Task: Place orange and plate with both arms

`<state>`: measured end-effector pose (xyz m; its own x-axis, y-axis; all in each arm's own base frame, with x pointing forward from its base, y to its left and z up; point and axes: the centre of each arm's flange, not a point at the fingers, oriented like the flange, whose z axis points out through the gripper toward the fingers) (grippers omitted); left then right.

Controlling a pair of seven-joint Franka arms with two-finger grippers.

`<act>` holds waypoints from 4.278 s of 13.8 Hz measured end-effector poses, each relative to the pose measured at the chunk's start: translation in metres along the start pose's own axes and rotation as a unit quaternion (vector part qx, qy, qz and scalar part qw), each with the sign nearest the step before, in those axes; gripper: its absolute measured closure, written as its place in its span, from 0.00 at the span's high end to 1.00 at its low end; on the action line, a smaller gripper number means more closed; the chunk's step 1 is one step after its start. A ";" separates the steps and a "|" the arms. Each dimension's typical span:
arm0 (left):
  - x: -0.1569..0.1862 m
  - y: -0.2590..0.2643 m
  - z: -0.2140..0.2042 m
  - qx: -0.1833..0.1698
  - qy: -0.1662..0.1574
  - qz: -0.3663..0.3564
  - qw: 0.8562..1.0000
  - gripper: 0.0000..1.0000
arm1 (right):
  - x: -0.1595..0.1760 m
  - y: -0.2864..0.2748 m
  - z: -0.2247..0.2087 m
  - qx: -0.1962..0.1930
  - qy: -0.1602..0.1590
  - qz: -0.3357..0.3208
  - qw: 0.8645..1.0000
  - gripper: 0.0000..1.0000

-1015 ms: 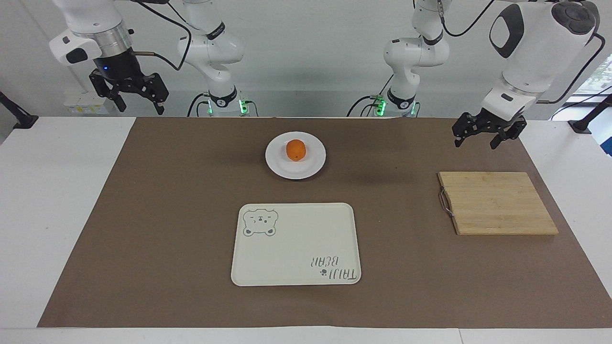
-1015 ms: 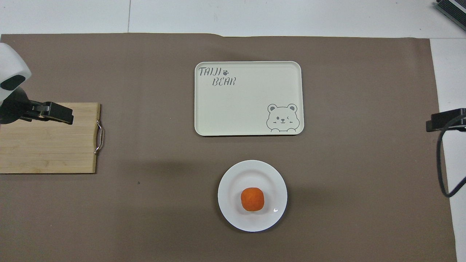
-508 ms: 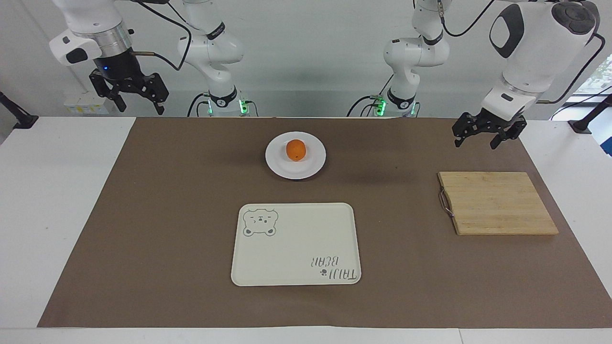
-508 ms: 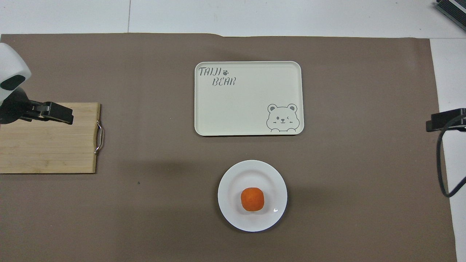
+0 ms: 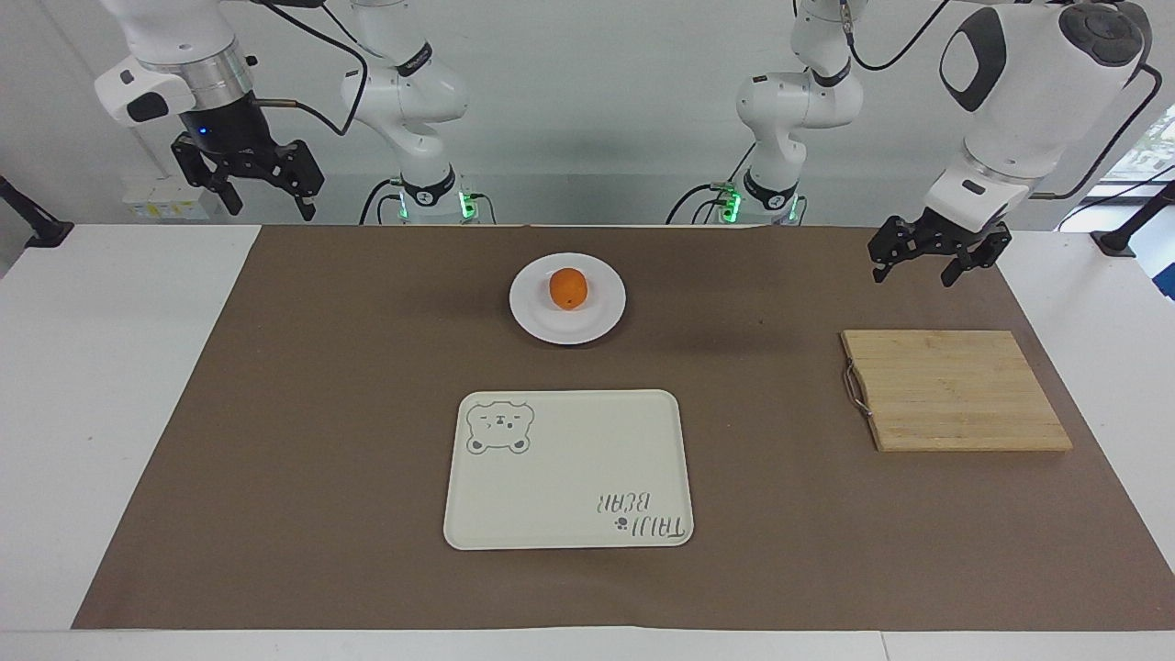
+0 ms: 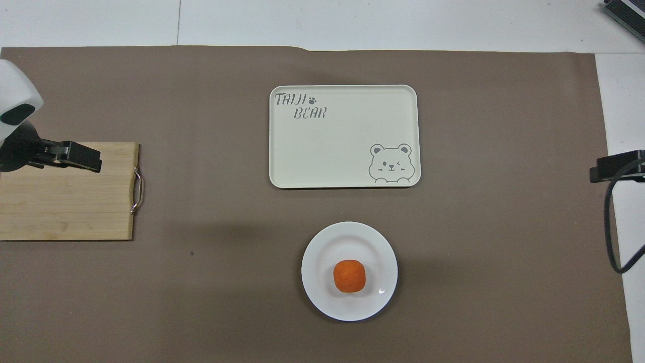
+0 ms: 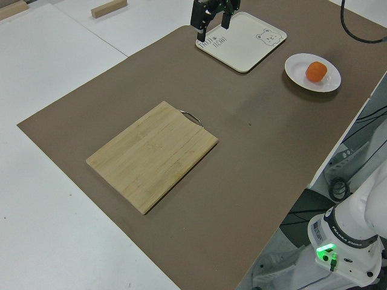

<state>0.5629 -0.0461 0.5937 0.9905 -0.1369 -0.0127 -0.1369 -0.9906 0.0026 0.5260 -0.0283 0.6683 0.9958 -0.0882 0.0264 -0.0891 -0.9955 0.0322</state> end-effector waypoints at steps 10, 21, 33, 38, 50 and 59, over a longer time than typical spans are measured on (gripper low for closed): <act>0.000 0.000 0.000 0.000 0.000 0.000 1.000 1.00 | 0.000 0.000 0.000 0.000 0.000 0.000 1.000 1.00; 0.000 0.000 0.000 0.000 0.000 0.000 1.000 1.00 | 0.000 0.000 0.000 0.000 0.000 0.000 1.000 1.00; 0.000 0.000 0.000 0.000 0.000 0.000 1.000 1.00 | -0.001 -0.045 0.025 0.086 -0.020 -0.045 0.995 1.00; 0.000 0.000 0.000 0.000 0.000 0.000 1.000 1.00 | 0.002 -0.070 0.109 0.207 -0.052 -0.041 0.976 1.00; 0.000 0.000 0.000 0.000 0.000 0.000 1.000 1.00 | -0.072 -0.129 0.320 0.374 -0.061 -0.051 0.924 1.00; 0.000 0.000 0.000 0.000 0.000 0.000 1.000 1.00 | -0.115 -0.156 0.404 0.435 -0.067 -0.034 0.897 1.00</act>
<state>0.5629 -0.0461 0.5937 0.9905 -0.1370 -0.0127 -0.1370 -0.9906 0.0026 0.4345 0.1228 0.2565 0.9973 0.0283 -0.0682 -0.0340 -0.6430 -0.7651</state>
